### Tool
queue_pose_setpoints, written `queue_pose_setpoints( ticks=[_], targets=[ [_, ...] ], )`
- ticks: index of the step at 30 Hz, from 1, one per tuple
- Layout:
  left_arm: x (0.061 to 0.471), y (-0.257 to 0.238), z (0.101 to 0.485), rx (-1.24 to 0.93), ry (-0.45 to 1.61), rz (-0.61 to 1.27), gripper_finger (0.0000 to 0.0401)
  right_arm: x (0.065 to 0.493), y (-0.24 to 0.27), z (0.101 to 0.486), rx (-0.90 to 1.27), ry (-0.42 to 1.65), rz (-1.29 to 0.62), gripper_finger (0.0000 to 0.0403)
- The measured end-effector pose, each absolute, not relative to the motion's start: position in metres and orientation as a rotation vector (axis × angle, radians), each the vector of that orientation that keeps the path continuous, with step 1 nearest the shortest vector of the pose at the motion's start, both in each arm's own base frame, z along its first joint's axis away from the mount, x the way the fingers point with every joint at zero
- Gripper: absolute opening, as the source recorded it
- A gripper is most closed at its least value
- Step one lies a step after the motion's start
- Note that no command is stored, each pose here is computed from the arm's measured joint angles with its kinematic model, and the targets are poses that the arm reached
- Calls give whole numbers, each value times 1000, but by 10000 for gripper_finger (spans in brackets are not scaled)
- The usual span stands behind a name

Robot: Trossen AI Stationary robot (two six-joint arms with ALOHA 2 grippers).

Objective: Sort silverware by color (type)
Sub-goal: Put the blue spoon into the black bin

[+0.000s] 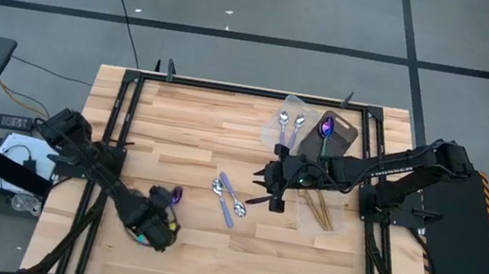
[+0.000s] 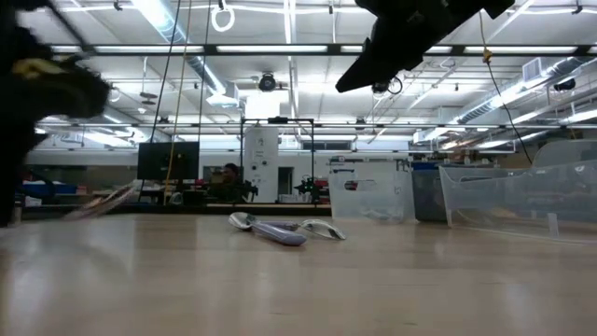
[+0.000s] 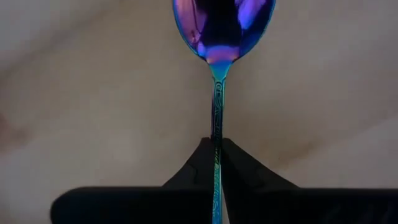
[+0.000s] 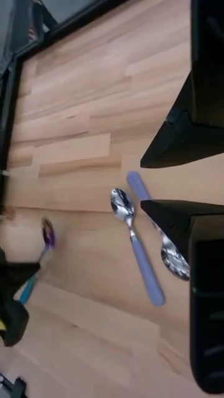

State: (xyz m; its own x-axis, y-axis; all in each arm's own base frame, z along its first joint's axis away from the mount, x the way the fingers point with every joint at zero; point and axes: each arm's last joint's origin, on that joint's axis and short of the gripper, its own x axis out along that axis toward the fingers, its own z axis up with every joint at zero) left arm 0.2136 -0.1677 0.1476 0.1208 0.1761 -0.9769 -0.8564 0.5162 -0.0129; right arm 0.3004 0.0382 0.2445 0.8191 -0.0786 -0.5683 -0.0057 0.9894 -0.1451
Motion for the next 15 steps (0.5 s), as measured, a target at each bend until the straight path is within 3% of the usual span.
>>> queue_pose_setpoints(
  ticks=[7, 15],
  targets=[
    [233, -165, 170, -543, 1030, 796, 16, 297, 40, 236, -34, 626, -31, 103],
    [255, -148, 183, -268, 861, 756, 16, 297, 38, 233, 32, 593, -150, 103]
  ],
)
